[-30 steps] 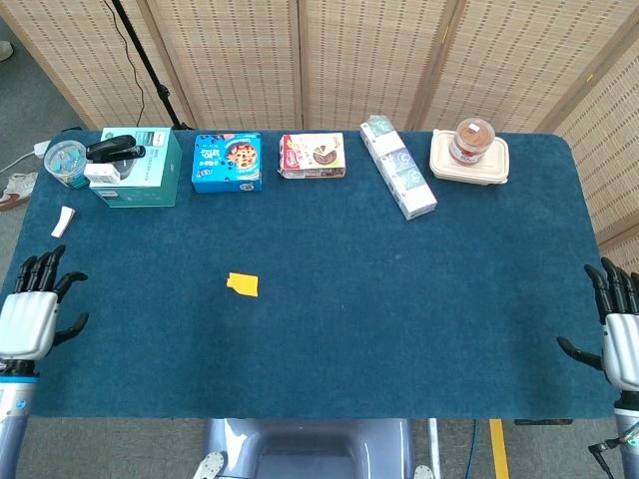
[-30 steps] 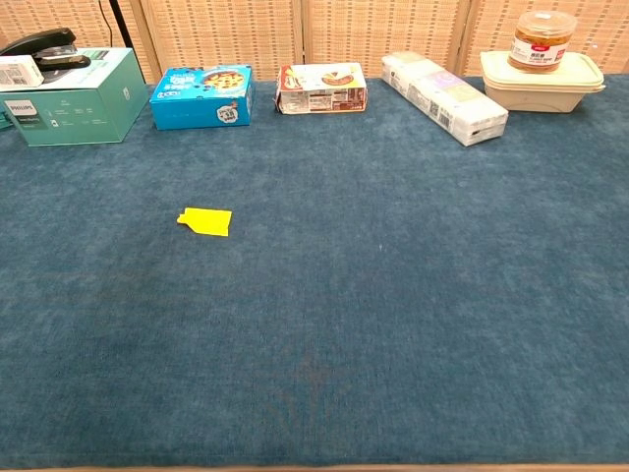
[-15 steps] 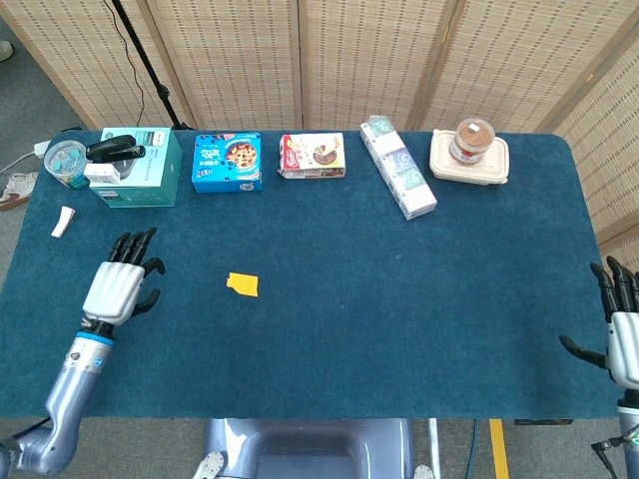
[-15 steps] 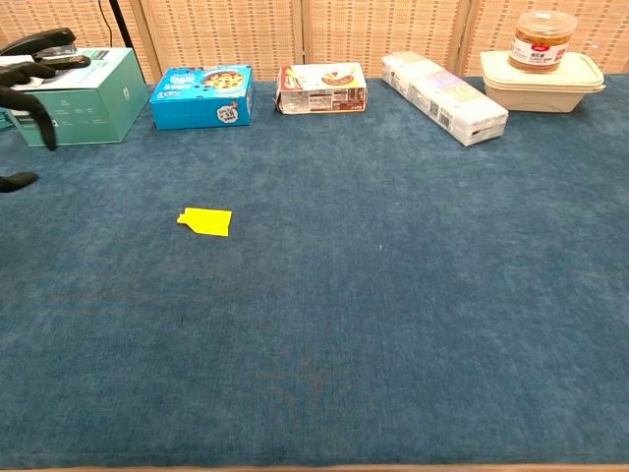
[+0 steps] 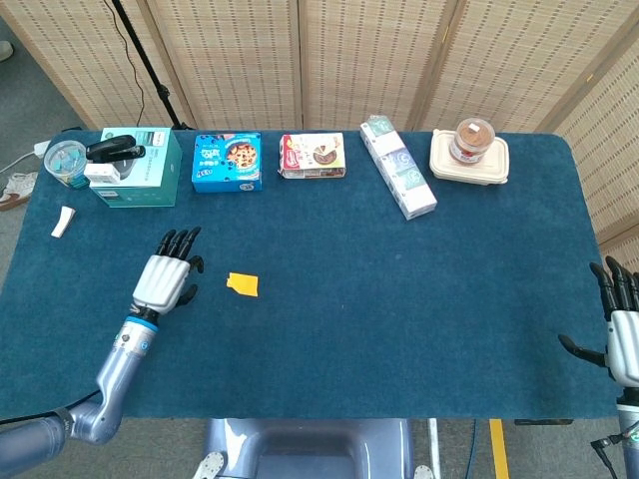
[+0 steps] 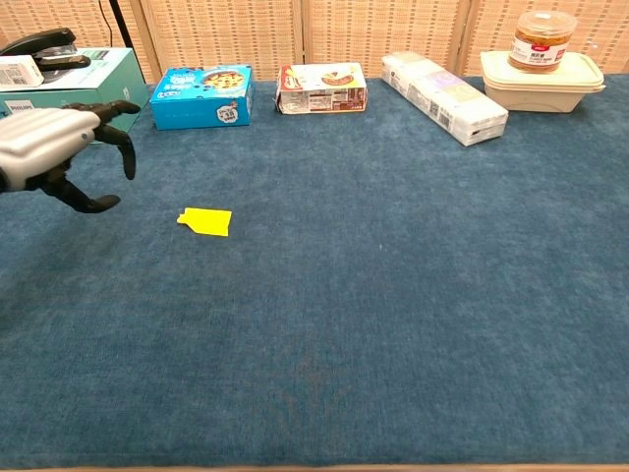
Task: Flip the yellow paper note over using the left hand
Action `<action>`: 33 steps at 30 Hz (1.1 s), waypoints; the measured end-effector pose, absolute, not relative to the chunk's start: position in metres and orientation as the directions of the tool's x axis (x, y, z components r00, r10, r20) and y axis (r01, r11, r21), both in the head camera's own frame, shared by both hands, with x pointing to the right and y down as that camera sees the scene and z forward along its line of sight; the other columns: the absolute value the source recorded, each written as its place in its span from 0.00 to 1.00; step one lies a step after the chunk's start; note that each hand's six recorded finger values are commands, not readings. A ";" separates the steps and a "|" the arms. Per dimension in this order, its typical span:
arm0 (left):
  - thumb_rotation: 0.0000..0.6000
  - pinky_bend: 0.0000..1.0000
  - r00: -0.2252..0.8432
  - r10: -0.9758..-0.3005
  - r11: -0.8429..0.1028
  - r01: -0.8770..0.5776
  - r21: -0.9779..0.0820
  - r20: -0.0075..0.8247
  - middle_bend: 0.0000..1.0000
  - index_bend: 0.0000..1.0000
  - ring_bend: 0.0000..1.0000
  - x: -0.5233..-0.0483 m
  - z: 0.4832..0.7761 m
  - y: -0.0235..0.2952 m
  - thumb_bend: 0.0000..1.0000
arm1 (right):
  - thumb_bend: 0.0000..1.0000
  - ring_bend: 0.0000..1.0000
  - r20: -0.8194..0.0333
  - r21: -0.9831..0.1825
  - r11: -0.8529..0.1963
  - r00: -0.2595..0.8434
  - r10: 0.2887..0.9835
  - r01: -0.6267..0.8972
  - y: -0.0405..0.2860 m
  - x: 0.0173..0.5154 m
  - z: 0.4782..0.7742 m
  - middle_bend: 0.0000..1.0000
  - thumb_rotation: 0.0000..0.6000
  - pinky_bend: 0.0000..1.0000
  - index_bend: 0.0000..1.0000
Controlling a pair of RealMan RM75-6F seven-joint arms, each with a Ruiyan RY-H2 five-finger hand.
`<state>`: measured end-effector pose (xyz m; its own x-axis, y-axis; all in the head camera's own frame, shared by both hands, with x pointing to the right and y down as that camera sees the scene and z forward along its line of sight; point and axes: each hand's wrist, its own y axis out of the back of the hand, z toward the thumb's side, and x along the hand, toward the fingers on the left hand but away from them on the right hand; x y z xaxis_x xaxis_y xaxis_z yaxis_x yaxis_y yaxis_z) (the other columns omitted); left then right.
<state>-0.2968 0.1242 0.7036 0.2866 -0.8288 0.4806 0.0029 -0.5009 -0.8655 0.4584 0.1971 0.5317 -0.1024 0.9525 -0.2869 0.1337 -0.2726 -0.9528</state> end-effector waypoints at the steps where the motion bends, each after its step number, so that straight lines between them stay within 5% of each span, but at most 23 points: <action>1: 1.00 0.00 0.290 -0.827 -0.503 0.002 -0.864 0.482 0.00 0.50 0.00 -0.294 0.707 0.125 0.32 | 0.00 0.00 -0.287 -0.953 -0.273 -0.103 0.952 0.134 0.197 0.459 0.532 0.00 1.00 0.00 0.00; 33: 1.00 0.00 0.319 -0.778 -0.565 0.022 -0.825 0.541 0.00 0.53 0.00 -0.241 0.758 0.126 0.34 | 0.00 0.00 -0.315 -0.944 -0.297 -0.120 0.942 0.145 0.197 0.465 0.540 0.00 1.00 0.00 0.00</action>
